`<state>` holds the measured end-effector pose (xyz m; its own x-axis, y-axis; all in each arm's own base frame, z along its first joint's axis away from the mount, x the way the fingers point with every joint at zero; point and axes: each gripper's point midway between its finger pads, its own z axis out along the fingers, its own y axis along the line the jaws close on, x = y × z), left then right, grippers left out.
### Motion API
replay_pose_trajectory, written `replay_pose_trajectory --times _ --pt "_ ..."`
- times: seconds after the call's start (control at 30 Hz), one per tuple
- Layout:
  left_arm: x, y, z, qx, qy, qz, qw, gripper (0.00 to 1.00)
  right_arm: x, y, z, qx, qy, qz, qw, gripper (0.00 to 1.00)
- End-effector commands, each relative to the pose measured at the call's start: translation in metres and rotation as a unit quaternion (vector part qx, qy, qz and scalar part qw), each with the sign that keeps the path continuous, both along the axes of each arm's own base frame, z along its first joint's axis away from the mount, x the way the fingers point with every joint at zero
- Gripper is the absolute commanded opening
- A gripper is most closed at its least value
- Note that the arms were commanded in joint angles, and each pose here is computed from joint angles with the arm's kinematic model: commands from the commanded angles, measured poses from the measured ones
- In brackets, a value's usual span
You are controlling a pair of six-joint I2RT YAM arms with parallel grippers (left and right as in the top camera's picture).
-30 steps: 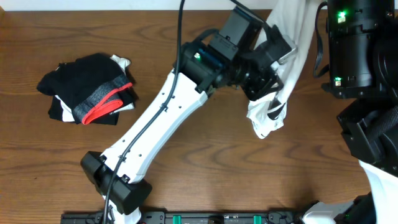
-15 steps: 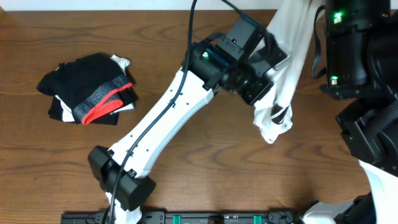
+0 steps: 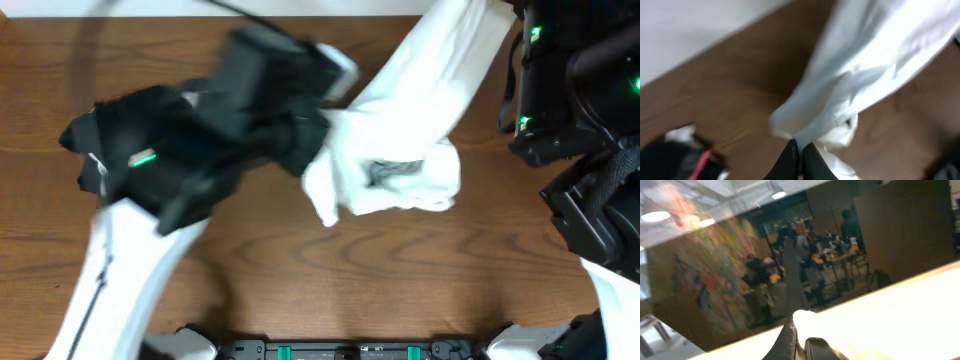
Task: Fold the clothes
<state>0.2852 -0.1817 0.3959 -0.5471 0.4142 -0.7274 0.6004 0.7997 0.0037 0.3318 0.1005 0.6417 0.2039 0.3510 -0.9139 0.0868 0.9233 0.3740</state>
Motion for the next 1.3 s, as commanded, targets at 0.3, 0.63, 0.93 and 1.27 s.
replay_pose_trajectory --times 0.3,0.63,0.93,1.27 --pt "-0.022 0.112 0.051 -0.027 -0.078 0.165 0.983 0.06 -0.014 -0.023 -0.027 0.102 0.048 0.038 0.993 0.05" --pt "-0.027 0.142 0.063 -0.026 -0.106 0.213 0.971 0.06 0.011 -0.063 -0.067 0.067 0.139 0.118 0.981 0.01" --pt "-0.019 0.134 0.098 -0.068 -0.166 0.200 0.963 0.06 0.008 -0.047 -0.101 -0.221 0.195 0.198 0.935 0.01" --pt "-0.053 0.136 0.162 -0.108 -0.252 0.195 0.942 0.06 0.009 -0.096 -0.138 -0.229 0.300 0.073 0.923 0.01"
